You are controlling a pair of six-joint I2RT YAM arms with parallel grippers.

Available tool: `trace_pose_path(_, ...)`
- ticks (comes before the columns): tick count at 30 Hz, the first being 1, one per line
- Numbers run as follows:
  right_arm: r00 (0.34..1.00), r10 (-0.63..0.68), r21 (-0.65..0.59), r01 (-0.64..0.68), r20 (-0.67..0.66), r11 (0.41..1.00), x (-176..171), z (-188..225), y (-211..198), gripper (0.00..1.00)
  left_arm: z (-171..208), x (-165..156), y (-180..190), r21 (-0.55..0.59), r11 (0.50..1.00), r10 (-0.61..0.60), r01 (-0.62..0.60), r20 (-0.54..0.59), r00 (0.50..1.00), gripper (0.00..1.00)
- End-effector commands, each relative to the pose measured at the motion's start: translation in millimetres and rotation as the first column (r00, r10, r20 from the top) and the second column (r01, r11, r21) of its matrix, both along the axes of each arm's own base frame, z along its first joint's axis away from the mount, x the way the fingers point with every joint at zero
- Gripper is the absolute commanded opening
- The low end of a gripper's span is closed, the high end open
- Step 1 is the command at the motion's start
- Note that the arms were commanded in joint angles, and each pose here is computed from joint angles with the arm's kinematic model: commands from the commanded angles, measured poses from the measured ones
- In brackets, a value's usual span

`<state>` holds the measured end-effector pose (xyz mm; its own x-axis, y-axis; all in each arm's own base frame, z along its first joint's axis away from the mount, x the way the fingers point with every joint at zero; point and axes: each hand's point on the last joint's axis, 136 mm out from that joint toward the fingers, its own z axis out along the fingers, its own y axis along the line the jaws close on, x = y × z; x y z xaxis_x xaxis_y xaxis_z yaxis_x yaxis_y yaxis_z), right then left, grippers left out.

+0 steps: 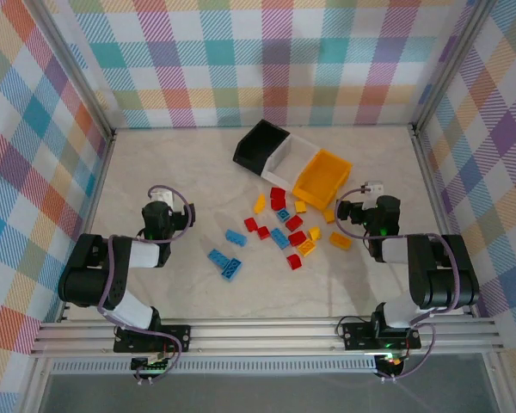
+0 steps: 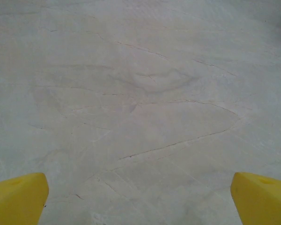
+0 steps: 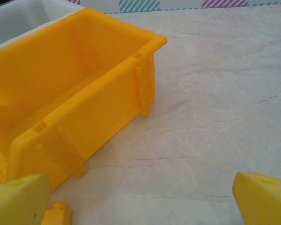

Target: Sort the legos into containers by color

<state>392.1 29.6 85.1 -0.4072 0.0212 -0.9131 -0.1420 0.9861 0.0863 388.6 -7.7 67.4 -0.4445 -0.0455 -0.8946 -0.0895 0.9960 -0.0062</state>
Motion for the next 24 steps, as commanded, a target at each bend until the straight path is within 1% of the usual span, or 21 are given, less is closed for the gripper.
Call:
trace_pose_path(1,0.999,-0.012,0.007,0.012,0.034,1.0,5.4,7.5,-2.7,1.0,12.0,8.6,0.4,-0.022,1.0,0.004,-0.003,0.049,0.999,1.0)
trace_pose_path(24,0.999,-0.009,0.014,0.009,0.031,1.0,5.4,7.1,-2.4,1.0,12.8,9.0,0.4,-0.023,1.0,0.005,-0.004,0.051,0.999,1.0)
